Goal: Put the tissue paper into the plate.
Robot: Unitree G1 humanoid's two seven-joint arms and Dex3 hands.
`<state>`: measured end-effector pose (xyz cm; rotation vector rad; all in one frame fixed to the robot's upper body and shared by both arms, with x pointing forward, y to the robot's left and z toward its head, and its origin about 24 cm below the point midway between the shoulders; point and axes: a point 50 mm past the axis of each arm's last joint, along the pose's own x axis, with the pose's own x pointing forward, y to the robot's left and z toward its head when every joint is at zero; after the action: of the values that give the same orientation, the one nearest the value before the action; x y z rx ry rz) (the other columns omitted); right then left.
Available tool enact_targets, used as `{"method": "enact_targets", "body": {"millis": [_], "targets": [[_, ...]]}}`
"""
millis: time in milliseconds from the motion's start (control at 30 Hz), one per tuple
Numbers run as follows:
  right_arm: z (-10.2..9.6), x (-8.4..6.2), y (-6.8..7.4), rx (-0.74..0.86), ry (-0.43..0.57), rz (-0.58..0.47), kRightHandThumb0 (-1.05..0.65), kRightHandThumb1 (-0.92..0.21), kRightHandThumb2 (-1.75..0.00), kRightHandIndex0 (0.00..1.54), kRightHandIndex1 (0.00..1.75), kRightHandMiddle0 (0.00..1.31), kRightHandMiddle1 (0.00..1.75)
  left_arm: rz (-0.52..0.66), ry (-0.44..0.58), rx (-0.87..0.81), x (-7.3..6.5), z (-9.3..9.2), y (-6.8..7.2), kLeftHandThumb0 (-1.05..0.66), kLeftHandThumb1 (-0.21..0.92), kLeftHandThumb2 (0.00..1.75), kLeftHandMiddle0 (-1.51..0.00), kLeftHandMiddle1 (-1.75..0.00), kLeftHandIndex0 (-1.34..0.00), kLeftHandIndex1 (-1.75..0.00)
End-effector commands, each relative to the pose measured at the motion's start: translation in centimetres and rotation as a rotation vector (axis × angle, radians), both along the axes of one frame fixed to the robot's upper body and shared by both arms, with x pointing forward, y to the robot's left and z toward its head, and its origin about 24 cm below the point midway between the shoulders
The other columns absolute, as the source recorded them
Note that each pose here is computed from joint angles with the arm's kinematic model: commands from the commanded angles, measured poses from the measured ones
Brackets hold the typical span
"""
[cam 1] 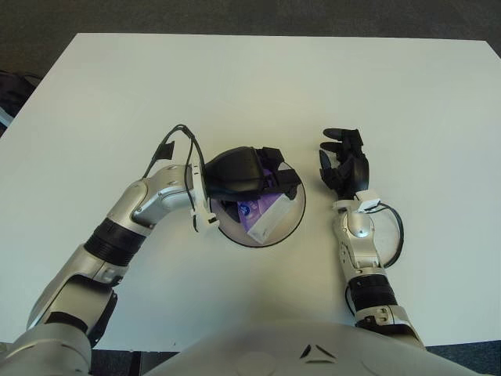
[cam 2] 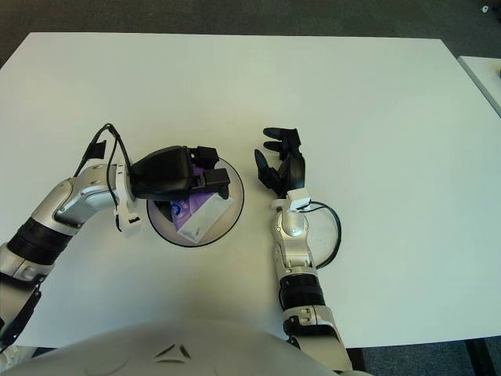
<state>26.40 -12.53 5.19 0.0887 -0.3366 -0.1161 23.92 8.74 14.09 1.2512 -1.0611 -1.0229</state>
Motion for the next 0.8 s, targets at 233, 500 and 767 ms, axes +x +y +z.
{"method": "enact_targets", "body": {"millis": [233,500,767], "targets": [[-9.12,-5.13,-0.81,0.008,0.422,-0.028,0.34,-0.92,-0.32,0.42,1.51,0.20,1.28,0.044,-0.015,-0.058,0.43,-1.50,0.62,0.00,0.19,1.44,-0.74,-1.66,-0.47,-1.75],[-9.16,-5.27,-0.70,0.006,0.414,-0.031,0.34,-0.92,-0.32,0.41,1.52,0.18,1.27,0.037,-0.048,-0.194,0.54,-1.55,0.51,0.00,0.29,1.33,-0.63,-1.72,-0.43,-1.70],[-9.09,-5.45,-0.55,0.001,0.387,-0.037,0.34,-0.92,-0.36,0.36,1.57,0.14,1.31,0.036,-0.046,-0.184,0.69,-1.52,0.69,-0.17,0.81,0.66,-0.31,-1.45,-0.18,-1.72]]}}
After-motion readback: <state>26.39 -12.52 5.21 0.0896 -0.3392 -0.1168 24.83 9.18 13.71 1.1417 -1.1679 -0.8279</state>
